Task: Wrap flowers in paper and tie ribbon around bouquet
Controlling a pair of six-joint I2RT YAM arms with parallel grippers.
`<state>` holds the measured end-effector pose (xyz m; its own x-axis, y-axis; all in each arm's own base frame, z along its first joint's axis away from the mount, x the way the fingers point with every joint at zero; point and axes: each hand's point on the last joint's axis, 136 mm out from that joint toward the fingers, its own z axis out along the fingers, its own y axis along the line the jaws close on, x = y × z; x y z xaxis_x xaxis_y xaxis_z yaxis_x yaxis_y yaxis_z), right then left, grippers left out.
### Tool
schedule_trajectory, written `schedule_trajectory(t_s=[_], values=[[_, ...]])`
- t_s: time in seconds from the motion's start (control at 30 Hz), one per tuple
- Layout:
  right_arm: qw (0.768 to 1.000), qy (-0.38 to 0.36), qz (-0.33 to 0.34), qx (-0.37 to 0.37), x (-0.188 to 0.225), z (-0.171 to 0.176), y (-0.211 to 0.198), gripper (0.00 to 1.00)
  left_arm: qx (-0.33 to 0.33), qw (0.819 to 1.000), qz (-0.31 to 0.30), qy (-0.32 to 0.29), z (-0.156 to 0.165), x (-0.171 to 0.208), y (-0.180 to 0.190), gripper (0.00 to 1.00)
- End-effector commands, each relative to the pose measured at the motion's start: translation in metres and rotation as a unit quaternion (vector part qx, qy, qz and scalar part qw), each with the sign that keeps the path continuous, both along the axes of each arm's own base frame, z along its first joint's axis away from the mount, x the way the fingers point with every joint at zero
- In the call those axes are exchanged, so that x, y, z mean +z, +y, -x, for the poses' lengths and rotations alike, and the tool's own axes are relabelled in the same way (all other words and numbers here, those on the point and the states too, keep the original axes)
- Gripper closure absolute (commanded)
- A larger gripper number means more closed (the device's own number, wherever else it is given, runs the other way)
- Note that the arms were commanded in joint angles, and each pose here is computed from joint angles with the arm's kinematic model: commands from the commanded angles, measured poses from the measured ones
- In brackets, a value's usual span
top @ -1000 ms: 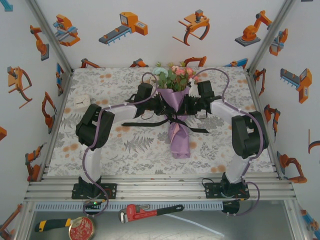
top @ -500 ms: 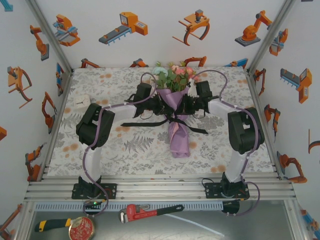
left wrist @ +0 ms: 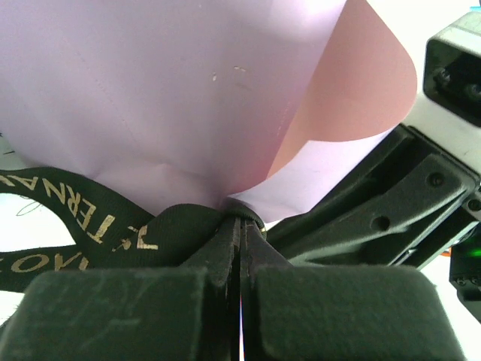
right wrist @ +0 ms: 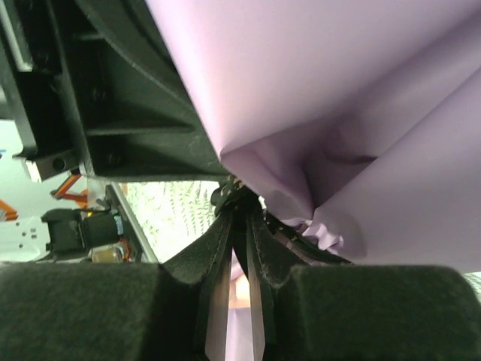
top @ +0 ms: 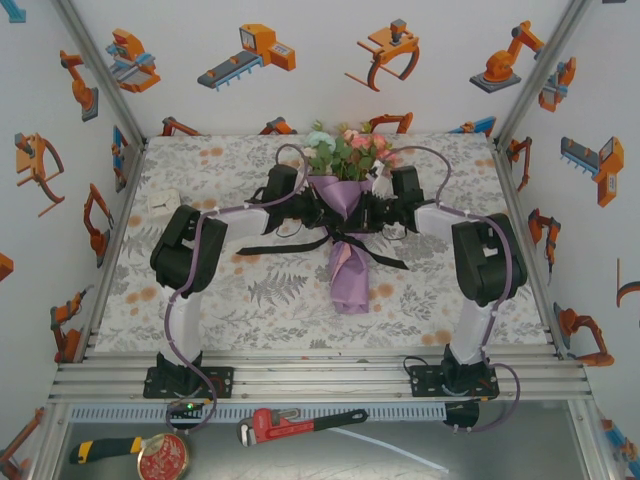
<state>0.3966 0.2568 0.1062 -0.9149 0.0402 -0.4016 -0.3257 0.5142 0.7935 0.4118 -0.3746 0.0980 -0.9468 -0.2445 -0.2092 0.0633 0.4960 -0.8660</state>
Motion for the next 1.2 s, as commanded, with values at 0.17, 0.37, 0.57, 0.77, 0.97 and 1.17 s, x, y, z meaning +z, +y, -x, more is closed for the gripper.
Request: schedule_trajectory(t_s=[0.17, 0.37, 0.57, 0.77, 0.97, 1.17], values=[[0.999, -0.034, -0.029, -0.003, 0.021, -0.010, 0.008, 0.83, -0.005, 1.000, 0.007, -0.001, 0.003, 0.000, -0.002, 1.00], [0.999, -0.046, 0.013, -0.025, 0.023, -0.010, -0.008, 0.77, -0.003, 1.000, -0.008, -0.004, 0.007, -0.003, 0.004, 1.00], [0.996, -0.065, 0.052, -0.034, 0.020, -0.007, -0.011, 0.58, -0.006, 1.000, -0.006, -0.012, 0.006, 0.004, 0.002, 1.00], [0.995, -0.058, 0.052, -0.055, 0.014, -0.015, -0.010, 0.80, -0.005, 1.000, -0.011, -0.020, 0.007, 0.009, 0.002, 0.92], [0.994, -0.063, 0.072, -0.059, 0.021, -0.010, -0.017, 0.83, 0.012, 0.994, -0.099, -0.054, 0.012, 0.019, 0.027, 0.78], [0.988, -0.071, 0.089, -0.107, 0.041, 0.000, -0.029, 0.78, 0.027, 0.985, -0.153, -0.067, 0.020, 0.027, 0.053, 0.75]])
